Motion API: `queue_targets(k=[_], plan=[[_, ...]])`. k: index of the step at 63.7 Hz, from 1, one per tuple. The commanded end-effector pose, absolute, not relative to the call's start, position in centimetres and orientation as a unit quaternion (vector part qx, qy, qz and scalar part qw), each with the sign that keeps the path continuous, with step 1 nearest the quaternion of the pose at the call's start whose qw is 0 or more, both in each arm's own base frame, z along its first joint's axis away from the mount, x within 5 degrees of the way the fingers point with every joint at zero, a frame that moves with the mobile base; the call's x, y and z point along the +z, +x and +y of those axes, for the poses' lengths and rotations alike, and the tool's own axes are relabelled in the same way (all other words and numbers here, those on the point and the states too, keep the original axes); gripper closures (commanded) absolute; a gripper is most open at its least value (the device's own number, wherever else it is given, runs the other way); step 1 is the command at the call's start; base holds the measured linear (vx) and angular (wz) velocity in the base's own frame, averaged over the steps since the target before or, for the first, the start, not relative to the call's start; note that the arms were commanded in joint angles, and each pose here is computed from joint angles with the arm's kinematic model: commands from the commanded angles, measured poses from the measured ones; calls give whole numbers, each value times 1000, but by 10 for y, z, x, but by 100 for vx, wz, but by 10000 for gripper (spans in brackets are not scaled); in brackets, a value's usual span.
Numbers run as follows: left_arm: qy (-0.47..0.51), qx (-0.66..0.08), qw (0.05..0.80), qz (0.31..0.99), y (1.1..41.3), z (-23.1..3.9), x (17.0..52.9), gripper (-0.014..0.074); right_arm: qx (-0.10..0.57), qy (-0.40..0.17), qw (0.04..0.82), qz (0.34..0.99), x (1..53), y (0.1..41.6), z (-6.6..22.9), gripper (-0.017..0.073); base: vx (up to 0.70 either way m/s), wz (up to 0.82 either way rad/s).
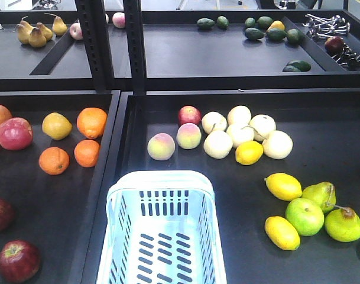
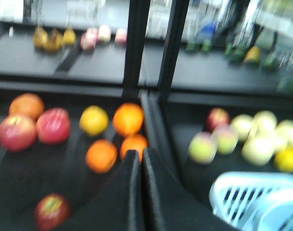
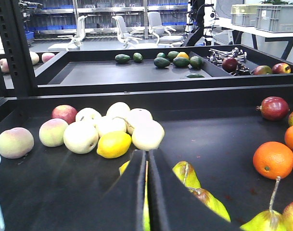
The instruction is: Pick three apples into basket with both arms
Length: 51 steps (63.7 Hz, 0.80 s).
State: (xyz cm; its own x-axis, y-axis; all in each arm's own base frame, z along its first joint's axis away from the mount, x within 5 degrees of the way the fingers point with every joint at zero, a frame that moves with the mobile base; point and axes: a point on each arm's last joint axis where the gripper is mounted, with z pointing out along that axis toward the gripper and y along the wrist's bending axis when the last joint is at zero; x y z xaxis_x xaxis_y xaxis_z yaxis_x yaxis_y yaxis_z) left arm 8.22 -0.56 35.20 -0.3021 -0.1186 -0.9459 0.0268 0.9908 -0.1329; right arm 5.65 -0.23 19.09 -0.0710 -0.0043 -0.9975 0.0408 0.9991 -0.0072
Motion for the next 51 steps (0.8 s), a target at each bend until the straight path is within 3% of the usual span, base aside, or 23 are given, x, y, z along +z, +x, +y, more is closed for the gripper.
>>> queue_targets(k=[1, 19, 29, 36, 51], plan=[[6, -41, 561, 826, 107, -9, 374, 600, -19, 14, 710, 704, 195, 56, -3, 568, 0, 0], [22, -23, 495, 868, 143, -11, 375, 596, -20, 13, 710, 704, 195, 56, -3, 568, 0, 0], [22, -22, 487, 873, 144, -11, 373, 523, -20, 13, 710, 704, 195, 56, -3, 568, 0, 0], [22, -22, 485, 874, 144, -11, 373, 371, -20, 13, 710, 704, 195, 56, -3, 568, 0, 0], [25, -10, 471, 882, 142, -10, 370, -85, -20, 13, 710, 704, 195, 56, -3, 568, 0, 0]])
